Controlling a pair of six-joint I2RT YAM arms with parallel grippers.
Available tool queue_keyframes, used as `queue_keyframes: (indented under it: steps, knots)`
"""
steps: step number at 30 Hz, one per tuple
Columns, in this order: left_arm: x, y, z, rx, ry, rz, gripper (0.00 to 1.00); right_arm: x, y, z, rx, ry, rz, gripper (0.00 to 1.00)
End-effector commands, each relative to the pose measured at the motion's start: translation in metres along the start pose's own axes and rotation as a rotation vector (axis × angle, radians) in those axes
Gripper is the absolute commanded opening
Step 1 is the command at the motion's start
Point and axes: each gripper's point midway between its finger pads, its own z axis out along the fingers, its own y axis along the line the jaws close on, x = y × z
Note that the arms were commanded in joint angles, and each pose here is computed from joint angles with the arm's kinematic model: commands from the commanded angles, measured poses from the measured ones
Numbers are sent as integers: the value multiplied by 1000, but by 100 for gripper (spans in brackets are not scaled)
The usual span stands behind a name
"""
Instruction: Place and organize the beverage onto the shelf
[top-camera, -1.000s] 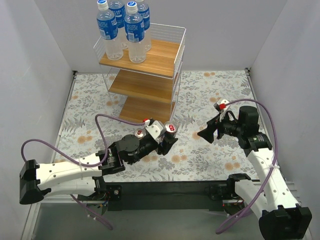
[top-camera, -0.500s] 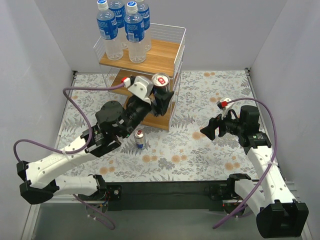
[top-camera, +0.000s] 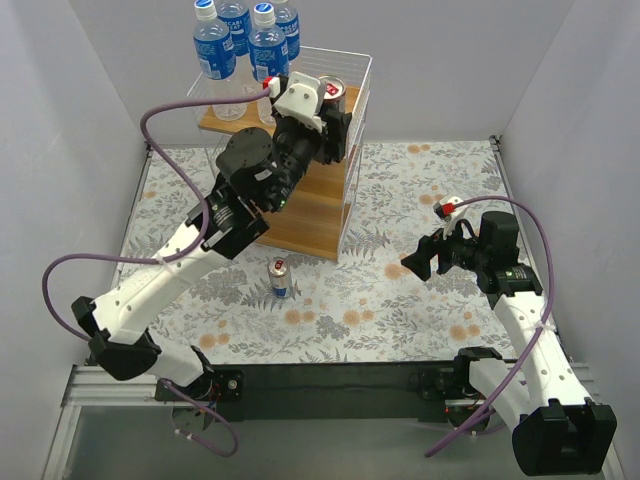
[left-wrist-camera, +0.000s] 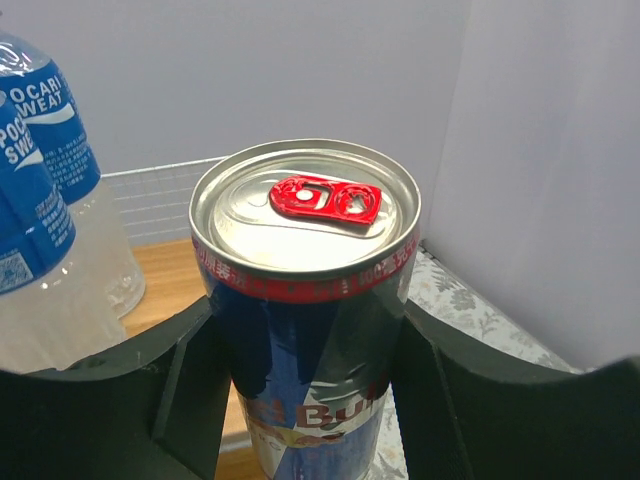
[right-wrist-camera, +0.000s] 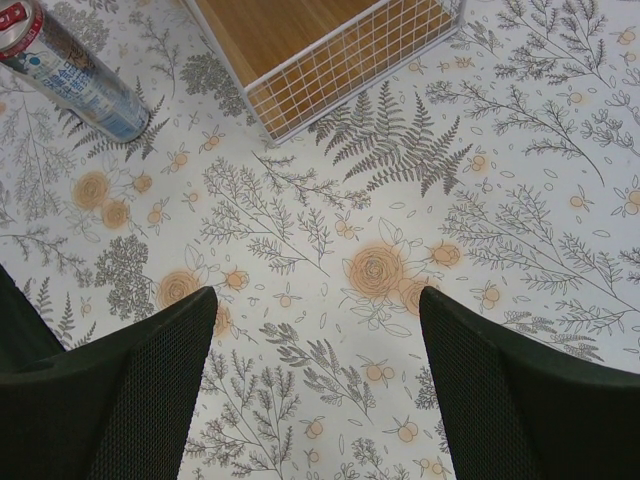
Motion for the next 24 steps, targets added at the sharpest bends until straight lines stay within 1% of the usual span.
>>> queue_keyframes:
  steps: [1,6,13,24]
  knots:
    - [-44,18,8,-43,-104,-12,0,-5,-4,0,14,-29,-32,88]
    - [-47,31,26,-91,-125,-12,0,-6,-4,-2,15,-33,-33,88]
    - [-40,47,52,-139,-114,1,0,-6,-4,-2,16,-35,-29,87]
    - [-13,69,105,-164,-96,14,0,-12,-6,-1,10,-54,-12,87]
